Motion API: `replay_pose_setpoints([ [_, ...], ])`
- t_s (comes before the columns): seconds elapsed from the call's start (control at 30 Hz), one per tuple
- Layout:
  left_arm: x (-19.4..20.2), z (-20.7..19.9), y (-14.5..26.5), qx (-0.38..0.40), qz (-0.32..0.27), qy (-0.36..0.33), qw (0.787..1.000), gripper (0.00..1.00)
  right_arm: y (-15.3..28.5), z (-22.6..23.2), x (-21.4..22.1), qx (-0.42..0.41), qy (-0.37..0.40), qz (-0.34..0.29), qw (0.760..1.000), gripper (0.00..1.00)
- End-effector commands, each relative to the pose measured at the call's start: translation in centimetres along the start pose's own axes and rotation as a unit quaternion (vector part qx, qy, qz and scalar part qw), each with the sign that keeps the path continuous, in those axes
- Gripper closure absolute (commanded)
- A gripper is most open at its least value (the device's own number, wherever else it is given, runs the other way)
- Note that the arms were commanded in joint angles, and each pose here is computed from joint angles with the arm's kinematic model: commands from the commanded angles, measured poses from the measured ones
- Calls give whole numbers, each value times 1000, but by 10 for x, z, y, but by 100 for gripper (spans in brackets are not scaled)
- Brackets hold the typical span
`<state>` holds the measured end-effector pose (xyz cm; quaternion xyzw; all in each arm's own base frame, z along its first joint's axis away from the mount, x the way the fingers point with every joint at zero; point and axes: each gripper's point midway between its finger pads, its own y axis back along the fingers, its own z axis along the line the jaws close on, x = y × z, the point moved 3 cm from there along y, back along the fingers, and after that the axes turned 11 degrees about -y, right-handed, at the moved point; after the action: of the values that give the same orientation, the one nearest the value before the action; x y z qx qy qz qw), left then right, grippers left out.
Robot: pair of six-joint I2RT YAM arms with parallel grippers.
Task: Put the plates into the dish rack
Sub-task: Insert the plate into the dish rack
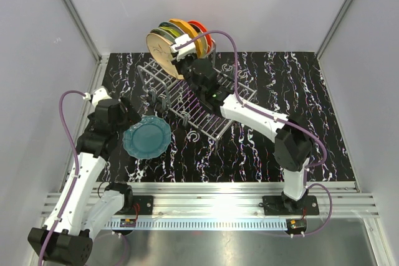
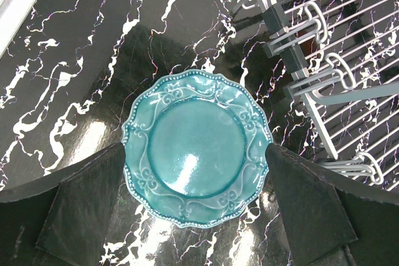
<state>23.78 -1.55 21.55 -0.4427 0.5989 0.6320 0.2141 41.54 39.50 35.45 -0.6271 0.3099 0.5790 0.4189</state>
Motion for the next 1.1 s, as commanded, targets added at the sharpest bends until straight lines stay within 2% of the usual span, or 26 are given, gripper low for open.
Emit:
replay_pose_setpoints([
  [0.0,-5,-5,-3,12,-14,-2,1000,1,33,29,92,-16,-29,159,987,97],
  [0.23,-4,-5,-5,10,-11,-3,1000,1,27,29,74,-17,-19,146,989,80],
  [0.37,-5,-5,-4,10,-12,-2,1000,1,7,32,43,-20,-12,124,992,70],
  [0.67,-5,-4,-4,8,-15,-2,1000,1,-15,37,38,-30,-2,136,990,65],
  [0.8,-4,-4,-5,8,-13,-3,1000,1,-18,38,36,-32,0,134,991,50],
  [1.0,-5,-5,-5,9,-14,-2,1000,1,-23,38,23,-36,2,122,992,49],
  [1.07,-5,-5,-5,9,-14,-2,1000,1,-25,38,17,-36,1,114,993,52],
])
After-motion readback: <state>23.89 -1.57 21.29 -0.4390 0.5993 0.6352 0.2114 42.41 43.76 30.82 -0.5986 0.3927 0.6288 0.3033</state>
